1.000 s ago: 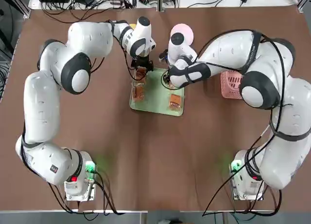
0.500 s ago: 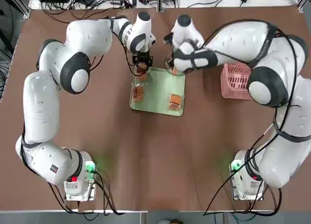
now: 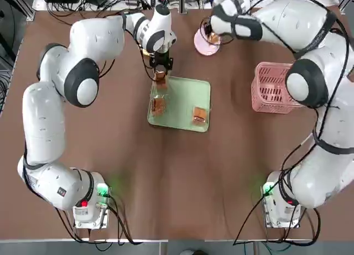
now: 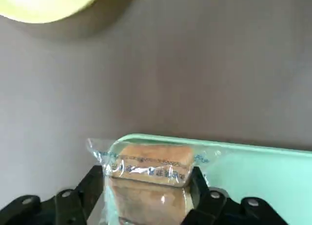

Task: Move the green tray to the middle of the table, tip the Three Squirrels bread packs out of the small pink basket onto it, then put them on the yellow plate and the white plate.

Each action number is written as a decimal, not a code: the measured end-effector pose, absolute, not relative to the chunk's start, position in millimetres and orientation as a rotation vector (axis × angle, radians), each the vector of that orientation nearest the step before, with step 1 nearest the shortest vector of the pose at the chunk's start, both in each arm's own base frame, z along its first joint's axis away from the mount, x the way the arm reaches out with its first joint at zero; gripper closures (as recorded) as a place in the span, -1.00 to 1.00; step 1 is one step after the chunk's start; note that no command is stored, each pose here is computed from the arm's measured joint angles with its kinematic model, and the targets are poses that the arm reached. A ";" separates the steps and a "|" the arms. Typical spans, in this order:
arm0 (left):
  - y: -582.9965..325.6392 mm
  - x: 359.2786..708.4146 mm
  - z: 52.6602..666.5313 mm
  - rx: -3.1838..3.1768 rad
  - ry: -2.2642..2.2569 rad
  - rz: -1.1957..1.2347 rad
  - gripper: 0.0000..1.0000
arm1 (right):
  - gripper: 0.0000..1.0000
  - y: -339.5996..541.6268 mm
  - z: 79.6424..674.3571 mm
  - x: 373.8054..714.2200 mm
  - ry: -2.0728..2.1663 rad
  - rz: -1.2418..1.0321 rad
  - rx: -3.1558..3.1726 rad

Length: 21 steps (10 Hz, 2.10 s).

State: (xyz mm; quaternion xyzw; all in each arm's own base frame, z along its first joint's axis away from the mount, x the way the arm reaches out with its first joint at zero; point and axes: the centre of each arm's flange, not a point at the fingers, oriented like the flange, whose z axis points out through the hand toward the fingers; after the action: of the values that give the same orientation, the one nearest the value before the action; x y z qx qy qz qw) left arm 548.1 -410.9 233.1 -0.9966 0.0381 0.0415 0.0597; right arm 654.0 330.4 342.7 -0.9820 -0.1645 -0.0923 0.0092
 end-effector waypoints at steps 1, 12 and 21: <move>-410.7 548.6 238.4 -3.019 0.112 0.122 -0.59 | -0.13 321.0 334.0 674.6 -0.508 -0.279 -3.073; -415.5 526.6 227.4 -2.977 0.218 0.216 -0.64 | 0.12 304.4 230.5 741.4 -0.866 -0.407 -2.937; -424.6 501.4 218.8 -2.953 0.294 0.272 -0.89 | -0.97 312.4 260.8 736.9 -0.845 -0.325 -2.928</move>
State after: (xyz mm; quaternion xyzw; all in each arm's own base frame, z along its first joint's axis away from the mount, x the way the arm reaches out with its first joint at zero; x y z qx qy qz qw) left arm 501.4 -424.6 218.8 -0.9877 0.0982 0.0910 0.0808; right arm 736.9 312.4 260.8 -0.9547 -0.2755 -0.1059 0.0385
